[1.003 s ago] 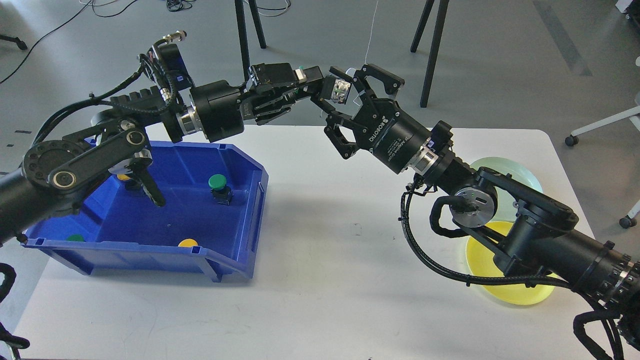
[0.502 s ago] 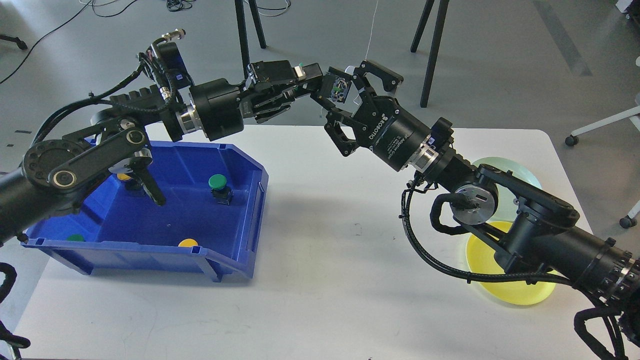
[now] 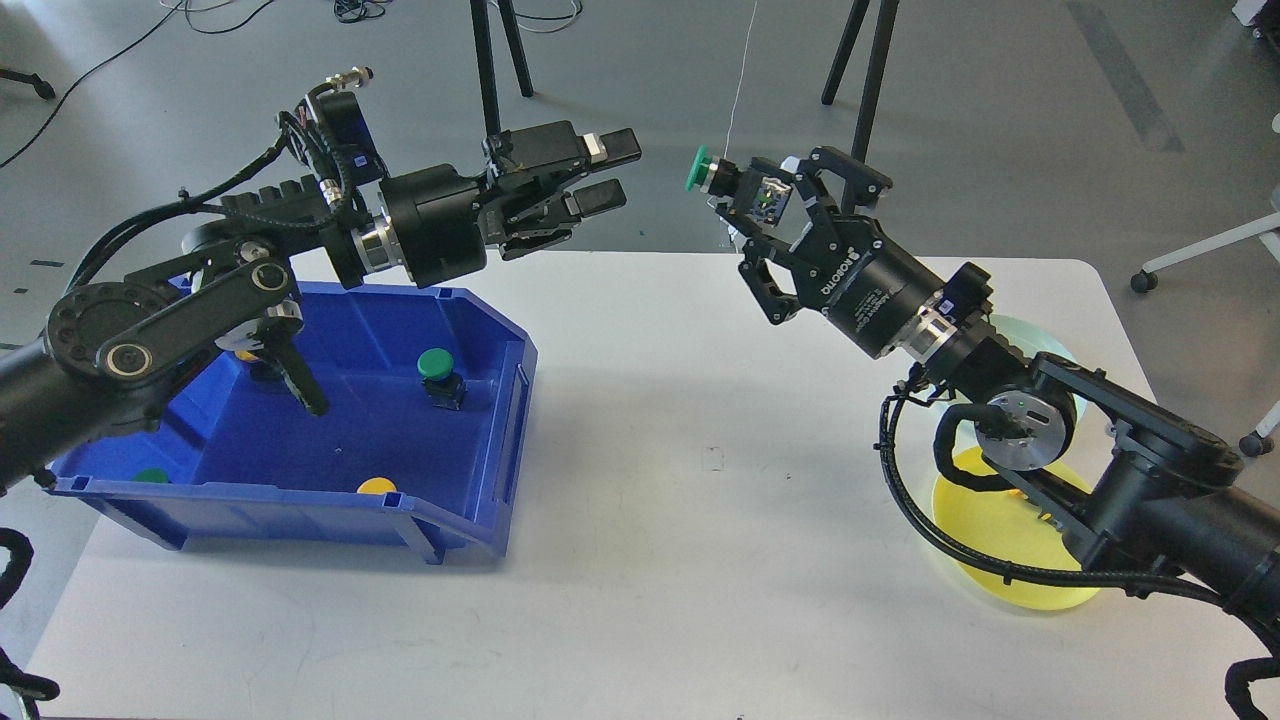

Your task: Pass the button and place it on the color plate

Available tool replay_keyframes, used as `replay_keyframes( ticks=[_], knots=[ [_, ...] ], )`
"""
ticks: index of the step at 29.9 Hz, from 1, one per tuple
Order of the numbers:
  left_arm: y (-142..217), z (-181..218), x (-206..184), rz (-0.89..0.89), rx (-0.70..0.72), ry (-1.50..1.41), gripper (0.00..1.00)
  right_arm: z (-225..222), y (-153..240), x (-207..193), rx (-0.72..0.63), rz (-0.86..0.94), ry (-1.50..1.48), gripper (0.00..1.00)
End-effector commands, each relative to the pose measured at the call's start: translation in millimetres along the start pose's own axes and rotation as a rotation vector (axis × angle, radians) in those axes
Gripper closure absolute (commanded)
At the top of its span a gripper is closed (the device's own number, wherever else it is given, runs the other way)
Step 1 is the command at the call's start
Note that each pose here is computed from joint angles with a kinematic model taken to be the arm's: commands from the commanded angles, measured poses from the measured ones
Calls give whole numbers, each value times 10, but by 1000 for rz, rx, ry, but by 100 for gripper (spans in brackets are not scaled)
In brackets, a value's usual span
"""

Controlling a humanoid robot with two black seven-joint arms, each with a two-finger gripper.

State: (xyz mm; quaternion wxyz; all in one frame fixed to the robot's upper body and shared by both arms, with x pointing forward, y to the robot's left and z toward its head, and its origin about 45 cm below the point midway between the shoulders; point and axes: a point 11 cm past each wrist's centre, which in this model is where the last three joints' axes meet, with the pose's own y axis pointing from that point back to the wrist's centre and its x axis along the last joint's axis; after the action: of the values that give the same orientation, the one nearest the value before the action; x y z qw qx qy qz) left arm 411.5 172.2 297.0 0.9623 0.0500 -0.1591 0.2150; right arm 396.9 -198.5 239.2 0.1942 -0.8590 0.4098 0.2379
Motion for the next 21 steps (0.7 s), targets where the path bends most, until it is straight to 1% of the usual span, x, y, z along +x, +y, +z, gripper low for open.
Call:
replay_keyframes(
  ticks=[1,3,5,10,14,16,19,21],
  knots=[
    [6,8,12,7,-6,3,25,-197,444,507,157,238,-118,99],
    [11,11,18,11,-9,4,25,-236,648,728,224,373,-196,99],
    [6,12,14,10,-10,5,25,-234,800,900,258,502,-247,99],
    [6,12,14,10,-10,5,24,-162,953,1145,266,767,-340,99],
    [6,12,14,10,-10,5,24,-199,1079,1368,294,982,-435,99],
    [6,12,14,10,-10,5,24,-158,1056,1451,288,1066,-475,99],
    [6,15,17,11,-11,5,24,80,992,1524,253,1176,-532,99],
    [6,15,17,11,-11,5,24,109,997,1602,260,1223,-552,99]
  ],
)
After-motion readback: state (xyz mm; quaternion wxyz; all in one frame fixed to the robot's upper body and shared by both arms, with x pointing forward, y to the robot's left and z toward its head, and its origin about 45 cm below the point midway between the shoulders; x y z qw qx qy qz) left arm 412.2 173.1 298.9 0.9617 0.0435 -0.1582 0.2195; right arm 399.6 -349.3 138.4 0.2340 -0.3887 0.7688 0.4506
